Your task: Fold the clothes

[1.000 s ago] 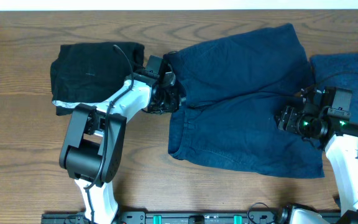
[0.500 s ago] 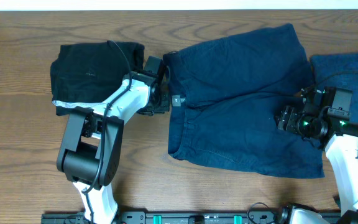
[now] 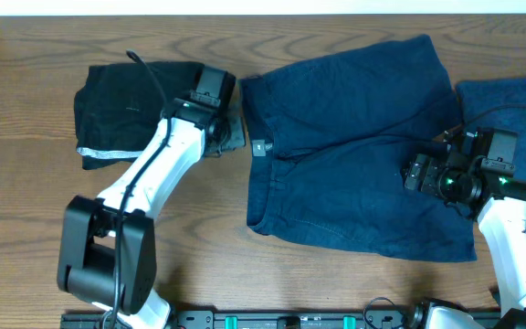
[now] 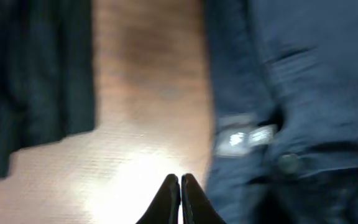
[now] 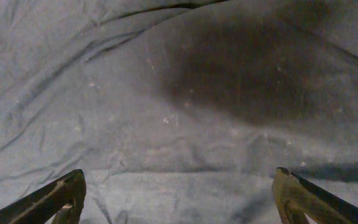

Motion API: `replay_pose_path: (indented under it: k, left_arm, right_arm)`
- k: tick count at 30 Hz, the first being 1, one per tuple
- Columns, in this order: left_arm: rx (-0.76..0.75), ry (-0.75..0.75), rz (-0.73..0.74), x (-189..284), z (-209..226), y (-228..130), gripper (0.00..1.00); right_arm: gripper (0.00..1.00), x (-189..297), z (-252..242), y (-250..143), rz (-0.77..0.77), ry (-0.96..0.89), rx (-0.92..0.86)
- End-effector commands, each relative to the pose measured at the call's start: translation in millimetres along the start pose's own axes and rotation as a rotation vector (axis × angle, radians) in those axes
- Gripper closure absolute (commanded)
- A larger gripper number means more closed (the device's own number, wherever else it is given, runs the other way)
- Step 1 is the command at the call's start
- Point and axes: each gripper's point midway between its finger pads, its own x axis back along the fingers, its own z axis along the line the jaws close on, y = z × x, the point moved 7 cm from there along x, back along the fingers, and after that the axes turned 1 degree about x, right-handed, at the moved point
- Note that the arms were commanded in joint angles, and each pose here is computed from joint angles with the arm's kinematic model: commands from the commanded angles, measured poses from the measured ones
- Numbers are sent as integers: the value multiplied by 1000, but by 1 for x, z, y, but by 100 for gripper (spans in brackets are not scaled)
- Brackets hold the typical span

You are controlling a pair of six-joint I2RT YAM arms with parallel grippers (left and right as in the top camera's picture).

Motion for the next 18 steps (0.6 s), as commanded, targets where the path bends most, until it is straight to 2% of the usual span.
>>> replay_pose_path:
  k: [1, 9, 18]
  left_arm:
    - [7, -61, 65, -20, -9, -9, 94]
    - [-58, -111, 145, -60, -34, -30, 94]
    - [-79, -97, 193, -75, -38, -43, 94]
  right_arm:
    - [2, -2, 1, -3, 13, -7, 0]
    - [1, -2, 0, -6, 25, -8, -4]
    - [1, -2, 0, -6, 25, -8, -3]
